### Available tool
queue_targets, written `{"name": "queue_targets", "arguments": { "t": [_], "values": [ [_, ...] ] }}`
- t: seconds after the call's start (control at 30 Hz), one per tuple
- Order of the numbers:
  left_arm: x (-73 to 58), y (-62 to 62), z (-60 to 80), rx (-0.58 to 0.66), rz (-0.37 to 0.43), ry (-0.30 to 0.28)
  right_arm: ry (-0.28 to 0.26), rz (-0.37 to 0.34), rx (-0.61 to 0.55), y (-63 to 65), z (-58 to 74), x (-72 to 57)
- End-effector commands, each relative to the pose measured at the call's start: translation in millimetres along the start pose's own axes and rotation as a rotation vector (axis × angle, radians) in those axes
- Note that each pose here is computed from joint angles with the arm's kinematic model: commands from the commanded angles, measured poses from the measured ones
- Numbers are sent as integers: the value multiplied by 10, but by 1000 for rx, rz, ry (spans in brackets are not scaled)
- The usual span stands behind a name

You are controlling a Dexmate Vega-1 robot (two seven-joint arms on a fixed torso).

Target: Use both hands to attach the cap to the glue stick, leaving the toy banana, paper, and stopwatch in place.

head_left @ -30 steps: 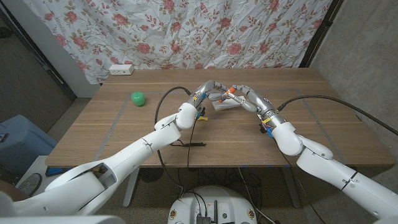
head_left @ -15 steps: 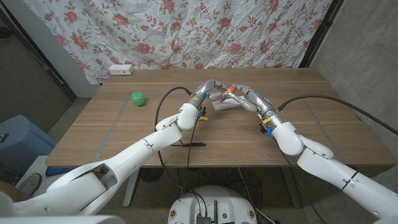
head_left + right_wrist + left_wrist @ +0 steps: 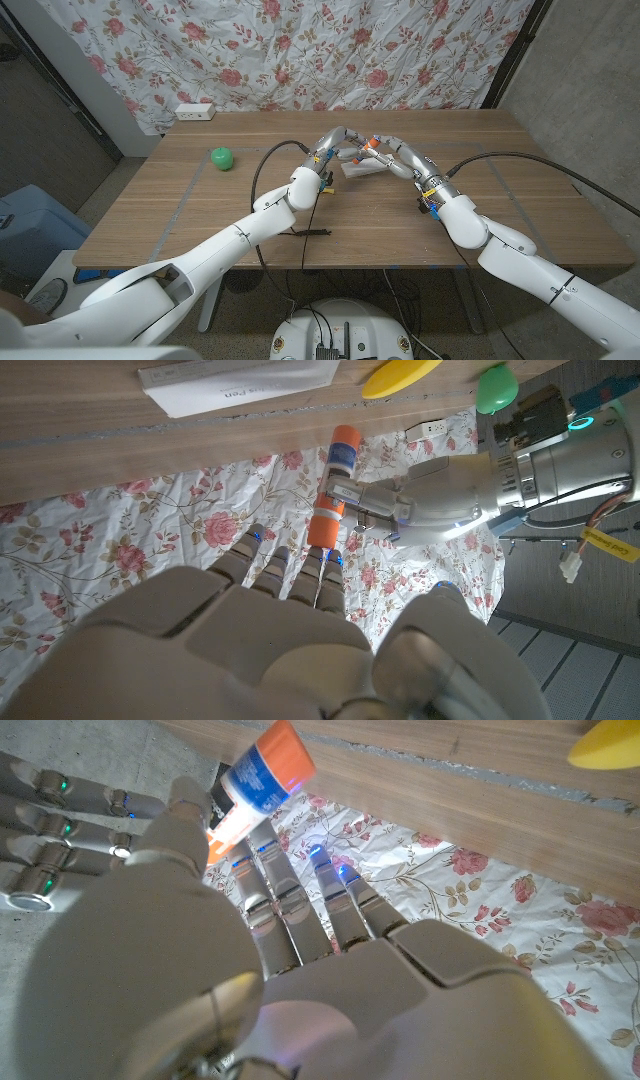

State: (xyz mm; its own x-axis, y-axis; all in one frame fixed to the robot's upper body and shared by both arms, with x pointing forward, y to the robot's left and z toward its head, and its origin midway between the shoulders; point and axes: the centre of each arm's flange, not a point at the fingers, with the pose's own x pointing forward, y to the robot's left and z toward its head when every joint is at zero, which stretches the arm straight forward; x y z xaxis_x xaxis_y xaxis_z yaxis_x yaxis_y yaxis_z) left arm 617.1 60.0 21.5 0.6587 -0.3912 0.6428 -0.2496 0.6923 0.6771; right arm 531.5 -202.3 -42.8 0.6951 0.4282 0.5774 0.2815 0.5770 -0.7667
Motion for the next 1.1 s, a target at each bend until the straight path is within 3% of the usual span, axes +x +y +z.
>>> {"name": "queue_targets", "arguments": {
  "t": [0.03,1.1],
  "values": [
    [25,9,19,3,31,-5,-2,16,9,30,-7,0],
    [57,-16,32,10,39,-18,-8,73,54,83,-16,59]
  ]
}}
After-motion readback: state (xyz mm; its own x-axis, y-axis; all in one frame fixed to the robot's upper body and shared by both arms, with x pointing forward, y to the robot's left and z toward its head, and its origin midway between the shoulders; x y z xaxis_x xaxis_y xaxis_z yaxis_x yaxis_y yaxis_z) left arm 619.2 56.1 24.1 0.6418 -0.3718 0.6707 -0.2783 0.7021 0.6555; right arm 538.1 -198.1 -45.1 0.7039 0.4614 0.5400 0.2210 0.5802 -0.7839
